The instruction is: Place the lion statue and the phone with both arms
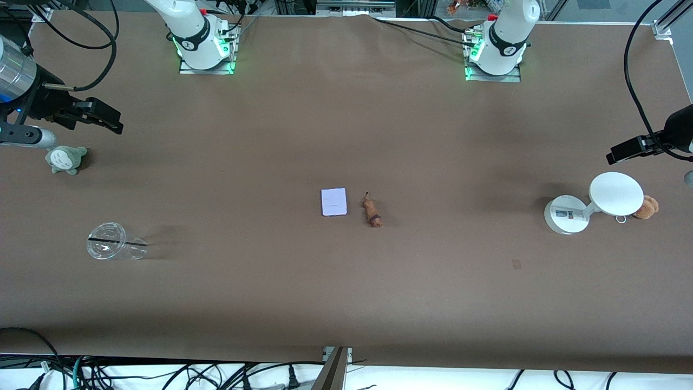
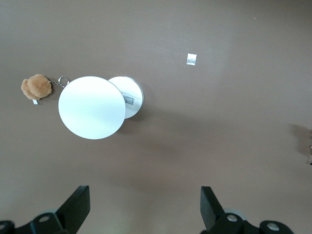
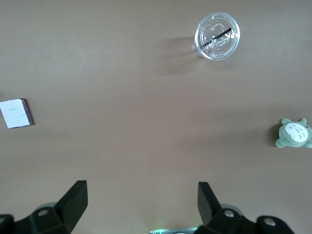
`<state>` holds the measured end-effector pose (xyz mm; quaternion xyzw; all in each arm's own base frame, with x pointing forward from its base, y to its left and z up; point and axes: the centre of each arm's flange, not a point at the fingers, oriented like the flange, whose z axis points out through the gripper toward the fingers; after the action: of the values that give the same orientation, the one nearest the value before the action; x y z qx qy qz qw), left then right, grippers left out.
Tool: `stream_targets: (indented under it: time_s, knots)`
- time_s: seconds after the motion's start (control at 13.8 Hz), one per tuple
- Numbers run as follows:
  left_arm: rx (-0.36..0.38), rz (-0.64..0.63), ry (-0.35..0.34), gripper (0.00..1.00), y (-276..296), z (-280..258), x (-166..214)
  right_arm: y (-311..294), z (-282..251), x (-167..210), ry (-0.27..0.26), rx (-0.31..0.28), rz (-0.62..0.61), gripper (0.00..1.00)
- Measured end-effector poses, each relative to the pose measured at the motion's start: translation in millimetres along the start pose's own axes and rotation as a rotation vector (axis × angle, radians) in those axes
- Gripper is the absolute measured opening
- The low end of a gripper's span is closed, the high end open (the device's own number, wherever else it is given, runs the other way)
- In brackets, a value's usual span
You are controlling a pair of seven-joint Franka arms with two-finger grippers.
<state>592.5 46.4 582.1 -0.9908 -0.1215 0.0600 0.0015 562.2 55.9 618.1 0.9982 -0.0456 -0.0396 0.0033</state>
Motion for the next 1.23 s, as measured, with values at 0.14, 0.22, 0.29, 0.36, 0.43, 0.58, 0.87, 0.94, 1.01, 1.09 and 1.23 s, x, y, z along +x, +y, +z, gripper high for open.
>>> stream_targets:
  time_s: [0.14, 0.22, 0.29, 0.36, 0.43, 0.58, 0.87, 0.94, 1.01, 1.09, 1.23]
  knots:
    - [0.000, 0.000, -0.002, 1.00, -0.1, 0.2, -0.2, 0.0, 0.0, 0.0, 0.000, 0.000, 0.000, 1.00]
    - [0.000, 0.001, -0.003, 1.00, -0.1, 0.3, -0.3, 0.0, 0.0, 0.0, 0.000, 0.000, 0.000, 1.00]
    - [0.001, 0.001, -0.004, 1.00, -0.1, 0.4, -0.4, 0.0, 0.0, 0.0, 0.000, 0.000, 0.000, 1.00]
    - [0.000, 0.001, -0.005, 1.00, 0.0, 0.4, -0.5, 0.0, 0.0, 0.0, 0.000, 0.000, 0.000, 1.00]
    - [0.000, 0.001, -0.005, 1.00, 0.0, 0.5, -0.5, 0.1, 0.0, 0.0, 0.000, 0.000, 0.000, 1.00]
    - [0.000, 0.001, -0.006, 1.00, 0.0, 0.7, -0.5, 0.1, 0.0, 0.0, 0.000, -0.001, 0.000, 1.00]
    - [0.001, 0.002, -0.016, 1.00, 0.4, 5.3, 1.6, 0.1, 0.0, 0.0, 0.000, -0.001, 0.000, 1.00]
    - [0.001, 0.002, -0.018, 1.00, 0.5, 6.5, 2.3, 0.1, 0.0, 0.0, 0.000, -0.001, 0.000, 1.00]
    - [0.001, 0.002, -0.020, 1.00, 0.6, 7.5, 2.8, 0.1, 0.0, 0.0, 0.000, -0.001, 0.000, 1.00]
    - [0.001, 0.002, -0.021, 1.00, 0.7, 7.9, 3.1, 0.1, 0.0, 0.0, 0.000, -0.001, 0.000, 1.00]
    - [0.001, 0.003, -0.021, 1.00, 0.7, 8.0, 3.1, 0.1, 0.0, 0.1, 0.001, -0.001, 0.000, 1.00]
